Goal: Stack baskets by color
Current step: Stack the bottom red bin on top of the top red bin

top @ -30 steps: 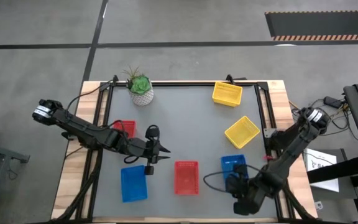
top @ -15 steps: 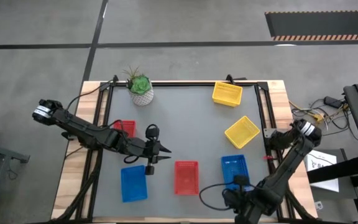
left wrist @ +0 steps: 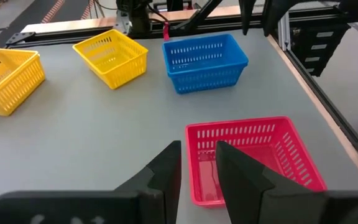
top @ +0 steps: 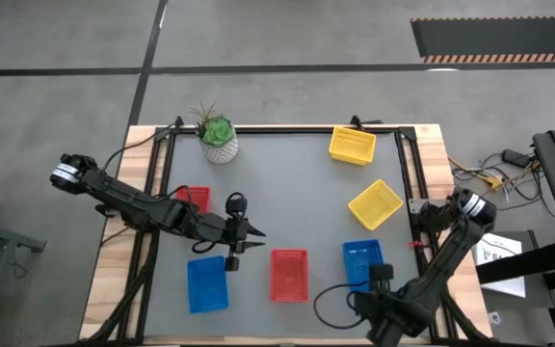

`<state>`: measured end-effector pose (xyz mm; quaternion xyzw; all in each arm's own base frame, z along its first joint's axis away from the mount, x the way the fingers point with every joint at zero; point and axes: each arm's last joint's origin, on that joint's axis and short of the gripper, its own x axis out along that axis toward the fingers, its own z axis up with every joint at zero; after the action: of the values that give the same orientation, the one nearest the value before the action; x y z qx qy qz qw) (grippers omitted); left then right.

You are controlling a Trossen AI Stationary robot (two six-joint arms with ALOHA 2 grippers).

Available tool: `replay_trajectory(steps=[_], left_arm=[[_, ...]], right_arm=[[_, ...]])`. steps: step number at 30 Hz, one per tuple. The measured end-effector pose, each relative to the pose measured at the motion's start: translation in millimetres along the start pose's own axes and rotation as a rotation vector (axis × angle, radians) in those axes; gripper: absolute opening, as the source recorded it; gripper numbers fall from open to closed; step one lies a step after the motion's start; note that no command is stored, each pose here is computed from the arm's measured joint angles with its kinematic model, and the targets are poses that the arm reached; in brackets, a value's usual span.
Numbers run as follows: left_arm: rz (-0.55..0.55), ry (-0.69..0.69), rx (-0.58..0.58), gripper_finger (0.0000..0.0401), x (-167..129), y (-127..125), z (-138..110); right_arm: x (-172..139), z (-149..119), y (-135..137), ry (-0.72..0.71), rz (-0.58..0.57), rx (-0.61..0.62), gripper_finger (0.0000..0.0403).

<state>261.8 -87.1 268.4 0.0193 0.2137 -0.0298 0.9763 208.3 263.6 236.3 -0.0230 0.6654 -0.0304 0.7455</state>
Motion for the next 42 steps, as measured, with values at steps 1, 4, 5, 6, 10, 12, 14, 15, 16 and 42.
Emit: replay_trajectory(steps=[1, 4, 5, 6, 10, 12, 14, 15, 16, 42], left_arm=[[0.0, 0.0, 0.0, 0.0084, 0.0, 0.0, 0.0], [0.0, -0.001, 0.0, 0.0084, 0.0, 0.0, 0.1], [0.0, -0.001, 0.0, 0.0084, 0.0, 0.0, 0.1], [0.0, -0.001, 0.0, 0.0084, 0.0, 0.0, 0.1], [0.0, -0.002, 0.0, 0.0084, 0.0, 0.0, 0.2], [0.0, -0.002, 0.0, 0.0084, 0.0, 0.0, 0.2], [0.0, -0.004, 0.0, 0.0084, 0.0, 0.0, 0.4], [0.0, -0.004, 0.0, 0.0084, 0.0, 0.0, 0.4], [0.0, -0.004, 0.0, 0.0084, 0.0, 0.0, 0.4], [-0.087, -0.184, -0.06, 0.0084, 33.7, -23.9, 9.6]], right_arm=[[-1.4, 0.0, -0.8, -0.013, -0.005, 0.001, 0.0185], [-7.6, 0.2, -4.7, -0.069, -0.023, 0.004, 0.0179], [-10.0, 0.4, -6.1, -0.09, -0.029, 0.005, 0.0177], [-12.1, 0.7, -7.3, -0.114, -0.038, 0.001, 0.0175], [-17.4, 4.9, -9.4, -0.231, -0.079, -0.053, 0.017], [-19.2, 8.4, -10.7, -0.283, -0.101, -0.077, 0.0167], [-19.4, 13.1, -11.8, -0.317, -0.113, -0.11, 0.0164], [-19.3, 15.9, -12.7, -0.327, -0.116, -0.125, 0.0163], [-19.2, 19.0, -13.4, -0.338, -0.114, -0.14, 0.0161], [-7.2, 59.0, -82.7, -1.057, -0.22, -0.613, 0.0103]])
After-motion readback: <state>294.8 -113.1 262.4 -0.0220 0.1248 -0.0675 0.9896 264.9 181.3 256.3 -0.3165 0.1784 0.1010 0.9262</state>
